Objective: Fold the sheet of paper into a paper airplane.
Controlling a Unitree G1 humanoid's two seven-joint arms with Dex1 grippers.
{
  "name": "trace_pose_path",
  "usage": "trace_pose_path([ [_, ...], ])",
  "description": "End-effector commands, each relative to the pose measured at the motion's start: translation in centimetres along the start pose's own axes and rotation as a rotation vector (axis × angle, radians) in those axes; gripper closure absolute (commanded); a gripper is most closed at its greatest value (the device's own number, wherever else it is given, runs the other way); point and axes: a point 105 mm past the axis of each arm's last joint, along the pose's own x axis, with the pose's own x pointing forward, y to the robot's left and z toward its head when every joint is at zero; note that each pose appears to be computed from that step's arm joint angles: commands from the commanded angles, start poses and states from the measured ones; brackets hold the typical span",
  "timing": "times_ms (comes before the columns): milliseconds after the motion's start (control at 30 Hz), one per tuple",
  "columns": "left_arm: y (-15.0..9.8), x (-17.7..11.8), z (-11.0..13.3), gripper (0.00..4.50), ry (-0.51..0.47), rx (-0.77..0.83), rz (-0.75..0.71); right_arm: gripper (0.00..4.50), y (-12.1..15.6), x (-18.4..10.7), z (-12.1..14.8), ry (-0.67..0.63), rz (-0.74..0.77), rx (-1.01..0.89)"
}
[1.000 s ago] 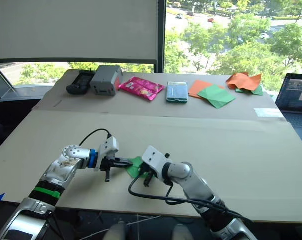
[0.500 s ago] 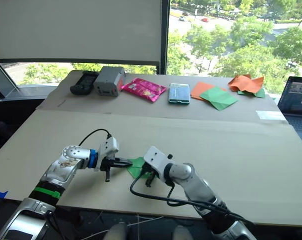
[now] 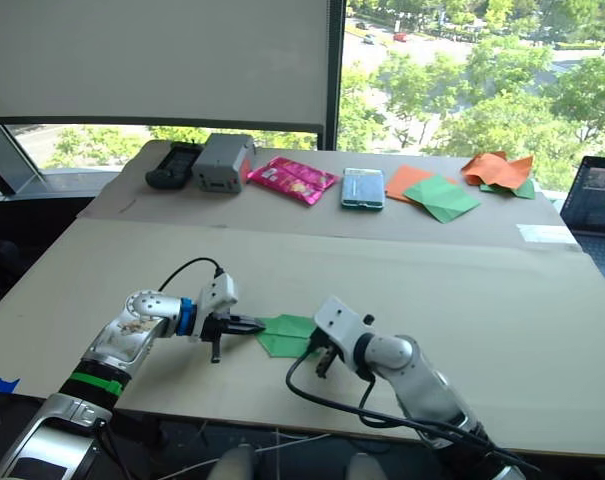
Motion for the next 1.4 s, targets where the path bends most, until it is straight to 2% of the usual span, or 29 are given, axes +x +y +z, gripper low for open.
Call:
trace_pose_path([
  [33,0.1,0.1,-0.3,4.50,0.030,0.015,-0.006,4.45,-0.3,-0.5,-3.3,0.129,-0.022,0.043],
  [267,0.2,0.1,-0.3,4.50,0.033,0.023,-0.008,4.45,-0.8,-1.1,1.7,-0.086,-0.043,0.030],
  [533,0.3,0.1,-0.2,4.50,0.032,0.027,-0.009,4.45,-1.2,-1.7,4.9,-0.217,-0.066,0.049],
  [1167,0.3,0.0,0.0,4.50,0.032,0.029,-0.005,4.45,2.0,0.0,7.2,-0.285,0.050,0.053],
  [1400,0.2,0.1,0.0,4.50,0.032,0.029,-0.008,4.45,1.8,1.7,5.2,-0.197,0.042,0.074],
])
